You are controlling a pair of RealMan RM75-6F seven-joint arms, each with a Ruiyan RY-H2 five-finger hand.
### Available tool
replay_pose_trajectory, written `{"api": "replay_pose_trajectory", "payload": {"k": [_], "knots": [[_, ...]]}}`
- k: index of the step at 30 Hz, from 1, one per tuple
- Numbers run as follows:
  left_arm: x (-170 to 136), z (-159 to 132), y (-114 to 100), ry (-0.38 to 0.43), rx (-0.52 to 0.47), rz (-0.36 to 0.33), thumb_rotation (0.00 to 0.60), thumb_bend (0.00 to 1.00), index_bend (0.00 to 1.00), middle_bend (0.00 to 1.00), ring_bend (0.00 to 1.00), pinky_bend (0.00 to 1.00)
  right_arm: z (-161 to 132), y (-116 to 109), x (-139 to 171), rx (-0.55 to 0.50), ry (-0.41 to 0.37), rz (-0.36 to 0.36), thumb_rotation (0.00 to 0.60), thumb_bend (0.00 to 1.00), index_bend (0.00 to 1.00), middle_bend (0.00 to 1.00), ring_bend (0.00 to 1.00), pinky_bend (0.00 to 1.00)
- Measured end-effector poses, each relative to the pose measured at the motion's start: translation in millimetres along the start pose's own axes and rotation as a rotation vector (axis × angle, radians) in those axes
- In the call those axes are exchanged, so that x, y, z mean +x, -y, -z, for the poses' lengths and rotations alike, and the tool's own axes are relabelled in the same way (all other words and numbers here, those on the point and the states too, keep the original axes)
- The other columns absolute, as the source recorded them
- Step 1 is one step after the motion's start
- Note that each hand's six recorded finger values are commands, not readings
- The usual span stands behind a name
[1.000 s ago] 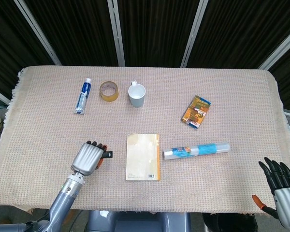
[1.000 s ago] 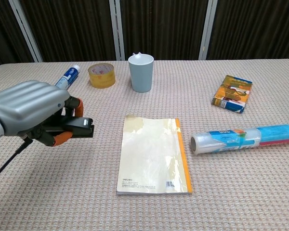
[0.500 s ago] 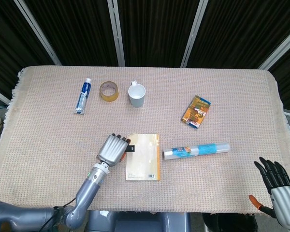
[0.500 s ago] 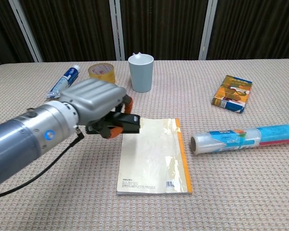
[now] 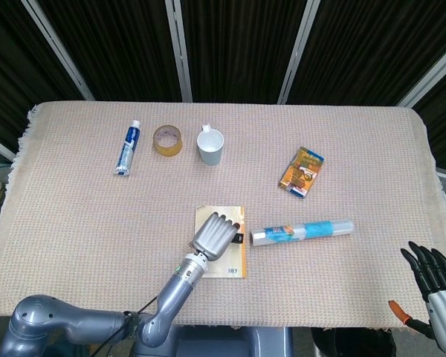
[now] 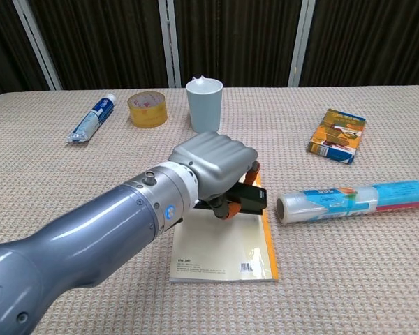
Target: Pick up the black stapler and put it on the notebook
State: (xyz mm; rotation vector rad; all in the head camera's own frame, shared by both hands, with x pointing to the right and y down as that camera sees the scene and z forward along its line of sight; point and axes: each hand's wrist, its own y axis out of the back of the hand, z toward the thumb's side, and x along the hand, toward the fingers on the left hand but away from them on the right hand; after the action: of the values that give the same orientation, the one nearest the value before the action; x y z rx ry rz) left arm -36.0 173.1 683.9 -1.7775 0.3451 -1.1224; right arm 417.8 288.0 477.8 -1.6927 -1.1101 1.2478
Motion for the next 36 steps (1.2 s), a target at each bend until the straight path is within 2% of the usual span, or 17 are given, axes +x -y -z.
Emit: {"api": "replay_pose_trajectory", "payload": {"k": [8, 14, 18, 23, 26, 30, 33, 36], "knots": [[1.3, -4.2, 4.2, -0.012, 0.044, 0.024, 0.600, 0.44, 0.47, 0.52, 0.46, 0.51, 2.5, -2.7, 1.5, -0.005, 0.004, 0.007, 0.600, 0.16, 0.00, 0.00, 0.00, 0.00], [4.0, -5.3, 10.3, -0.018, 0.052, 0.054, 0.600, 0.34, 0.44, 0.48, 0.43, 0.51, 1.2, -6.3, 4.3, -0.004, -0.005, 0.027, 0.600, 0.16, 0.00, 0.00, 0.00, 0.00], [2.5, -8.7, 11.7, -0.010, 0.049, 0.058, 0.600, 0.23, 0.27, 0.33, 0.37, 0.46, 3.8, -3.8, 3.1, -0.003, 0.005, 0.013, 0.600, 0.16, 0.00, 0.00, 0.00, 0.00], [0.9, -10.7, 14.7, -0.005, 0.034, 0.073, 0.600, 0.18, 0.08, 0.19, 0.25, 0.42, 4.8, -4.2, 3.4, 0.004, 0.018, 0.011, 0.600, 0.16, 0.00, 0.00, 0.00, 0.00], [-3.2, -11.5, 8.7, 0.012, 0.022, 0.058, 0.600, 0.16, 0.02, 0.11, 0.16, 0.35, 4.7, -4.0, 4.4, 0.008, 0.022, 0.014, 0.600, 0.16, 0.00, 0.00, 0.00, 0.00], [-13.2, -5.7, -2.7, 0.025, 0.003, 0.052, 0.592, 0.15, 0.00, 0.01, 0.02, 0.18, 5.1, -4.2, 5.1, 0.011, 0.028, 0.017, 0.600, 0.16, 0.00, 0.00, 0.00, 0.00], [-24.7, 7.6, -16.3, 0.014, -0.018, 0.042, 0.568, 0.15, 0.00, 0.00, 0.00, 0.12, 5.0, -4.1, 5.8, 0.018, 0.029, 0.019, 0.600, 0.16, 0.00, 0.00, 0.00, 0.00], [-44.7, 32.9, -33.3, -0.031, -0.032, 0.015, 0.561, 0.15, 0.00, 0.00, 0.00, 0.11, 5.4, -2.8, 5.2, 0.033, 0.034, 0.017, 0.600, 0.16, 0.00, 0.00, 0.00, 0.00]]}}
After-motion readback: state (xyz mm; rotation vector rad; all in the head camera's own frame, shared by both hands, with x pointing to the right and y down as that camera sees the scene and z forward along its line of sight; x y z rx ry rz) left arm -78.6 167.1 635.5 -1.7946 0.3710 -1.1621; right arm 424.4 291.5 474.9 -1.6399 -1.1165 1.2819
